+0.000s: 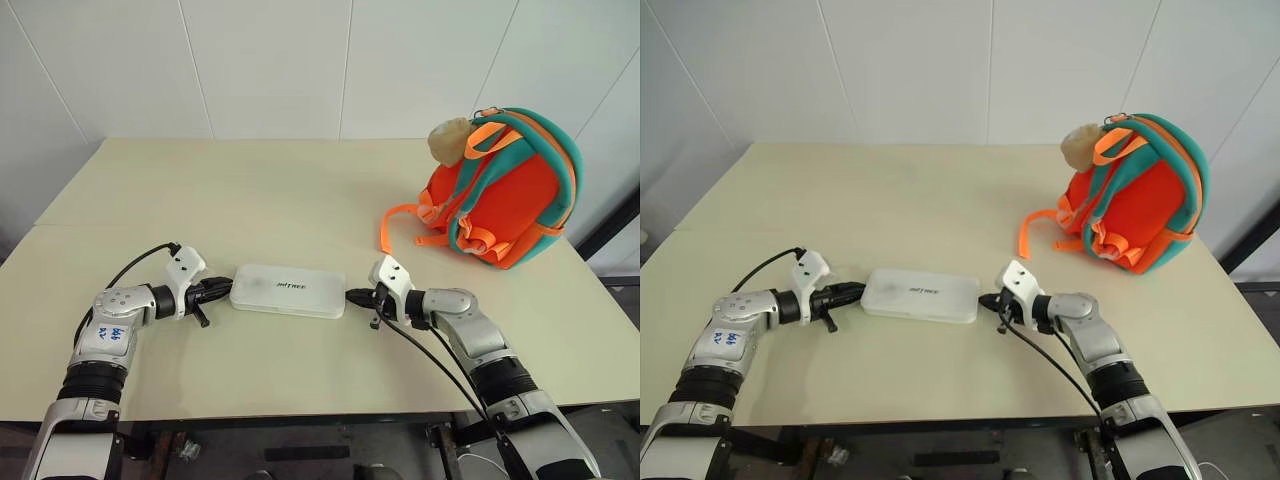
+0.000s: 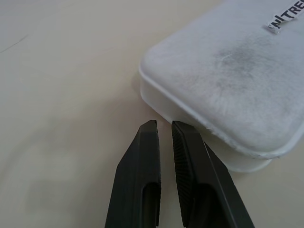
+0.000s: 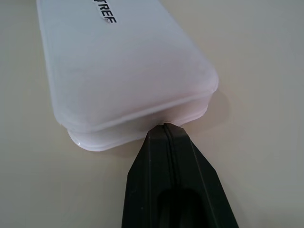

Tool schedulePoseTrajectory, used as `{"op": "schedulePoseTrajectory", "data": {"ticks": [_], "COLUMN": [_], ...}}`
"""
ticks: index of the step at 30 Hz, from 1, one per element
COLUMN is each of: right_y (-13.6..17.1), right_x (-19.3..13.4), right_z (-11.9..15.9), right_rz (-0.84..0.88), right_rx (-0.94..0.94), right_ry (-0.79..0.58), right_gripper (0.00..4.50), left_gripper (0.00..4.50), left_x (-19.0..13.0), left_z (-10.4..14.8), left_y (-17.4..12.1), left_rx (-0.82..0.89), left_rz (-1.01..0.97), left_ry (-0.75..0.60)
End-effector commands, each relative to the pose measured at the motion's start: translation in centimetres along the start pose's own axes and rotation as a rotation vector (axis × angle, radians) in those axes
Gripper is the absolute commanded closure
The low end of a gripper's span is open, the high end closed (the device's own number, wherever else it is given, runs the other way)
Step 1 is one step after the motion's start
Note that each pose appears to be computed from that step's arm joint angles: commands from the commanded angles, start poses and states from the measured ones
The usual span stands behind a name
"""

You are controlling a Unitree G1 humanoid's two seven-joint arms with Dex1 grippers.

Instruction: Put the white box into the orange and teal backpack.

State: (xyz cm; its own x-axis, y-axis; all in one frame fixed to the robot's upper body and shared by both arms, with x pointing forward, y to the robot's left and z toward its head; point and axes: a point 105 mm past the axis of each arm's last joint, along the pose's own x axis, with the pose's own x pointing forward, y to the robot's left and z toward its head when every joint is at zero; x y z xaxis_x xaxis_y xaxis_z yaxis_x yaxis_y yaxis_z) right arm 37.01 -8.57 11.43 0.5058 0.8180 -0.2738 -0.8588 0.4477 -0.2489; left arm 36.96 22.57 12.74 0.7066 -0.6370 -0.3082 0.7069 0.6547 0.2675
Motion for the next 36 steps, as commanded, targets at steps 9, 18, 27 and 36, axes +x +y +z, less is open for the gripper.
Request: {"op": "schedulePoseTrajectory", "data": {"ticks": [9, 18, 27, 36], "right_y": [0.7, 0.3, -1.5, -1.1], "right_x": [-4.3, -7.4, -9.3, -11.7], "right_z": [0.5, -0.8, -1.3, 0.0], "right_rz": [0.008, -0.048, -0.094, 0.034], "right_rx": [-0.029, -0.004, -0.01, 0.074], "right_ry": [0.012, 0.081, 0.105, 0.143], "right_gripper": [4.5, 4.5, 3.56, 0.58], "left_gripper": [3.96, 3.96, 3.02, 0.32], "left_x": [0.4, 0.2, -1.4, -4.7], "left_z": [1.1, 1.1, 1.3, 2.0], "left_y": [-6.2, -7.7, -6.7, -3.2], "left_rx": [0.001, -0.027, -0.089, -0.419], "left_rz": [-0.213, -0.229, -0.21, -0.19], "left_ry": [-0.036, -0.031, 0.004, 0.006]}}
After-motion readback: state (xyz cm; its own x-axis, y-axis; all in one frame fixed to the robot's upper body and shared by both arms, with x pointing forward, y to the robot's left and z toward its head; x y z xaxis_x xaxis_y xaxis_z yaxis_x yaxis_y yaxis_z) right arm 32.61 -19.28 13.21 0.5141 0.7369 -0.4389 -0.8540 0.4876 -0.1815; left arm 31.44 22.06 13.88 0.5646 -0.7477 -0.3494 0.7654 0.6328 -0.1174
